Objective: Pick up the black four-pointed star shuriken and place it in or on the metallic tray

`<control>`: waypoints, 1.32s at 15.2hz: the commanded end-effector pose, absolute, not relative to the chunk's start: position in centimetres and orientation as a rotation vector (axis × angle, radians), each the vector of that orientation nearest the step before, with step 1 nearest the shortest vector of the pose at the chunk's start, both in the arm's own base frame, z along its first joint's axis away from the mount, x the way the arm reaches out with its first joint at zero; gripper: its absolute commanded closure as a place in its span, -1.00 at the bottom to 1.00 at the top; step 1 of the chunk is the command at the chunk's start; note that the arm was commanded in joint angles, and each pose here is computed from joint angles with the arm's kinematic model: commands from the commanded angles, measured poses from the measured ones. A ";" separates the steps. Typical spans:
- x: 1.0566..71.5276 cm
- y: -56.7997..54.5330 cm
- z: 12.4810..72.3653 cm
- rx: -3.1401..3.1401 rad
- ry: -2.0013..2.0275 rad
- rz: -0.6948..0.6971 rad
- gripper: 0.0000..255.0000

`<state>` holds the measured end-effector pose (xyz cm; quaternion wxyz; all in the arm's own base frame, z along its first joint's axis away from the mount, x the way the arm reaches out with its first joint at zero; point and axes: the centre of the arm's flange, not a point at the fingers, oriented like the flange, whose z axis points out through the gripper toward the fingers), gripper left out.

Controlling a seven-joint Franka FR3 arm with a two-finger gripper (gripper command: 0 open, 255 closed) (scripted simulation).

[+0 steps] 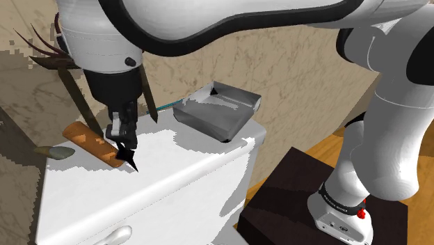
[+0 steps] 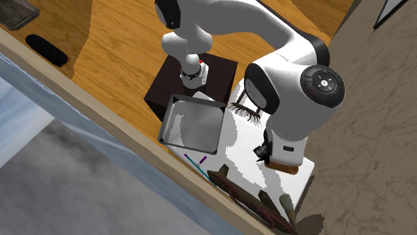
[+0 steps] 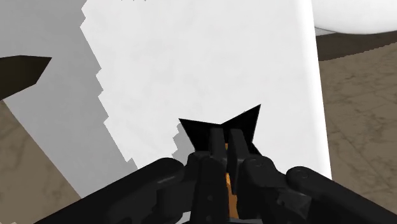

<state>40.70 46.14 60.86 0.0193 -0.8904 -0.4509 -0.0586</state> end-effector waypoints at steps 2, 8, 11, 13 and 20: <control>40.6 46.1 62.4 -2.764 -1.400 -0.181 1.00; 40.1 42.3 57.3 -2.364 -1.578 -0.564 -1.00; 40.4 42.9 55.9 -2.364 -1.578 -0.564 -1.00; 40.5 43.4 54.9 -2.364 -1.578 -0.564 -1.00; 40.7 43.7 54.2 -2.364 -1.578 -0.564 -1.00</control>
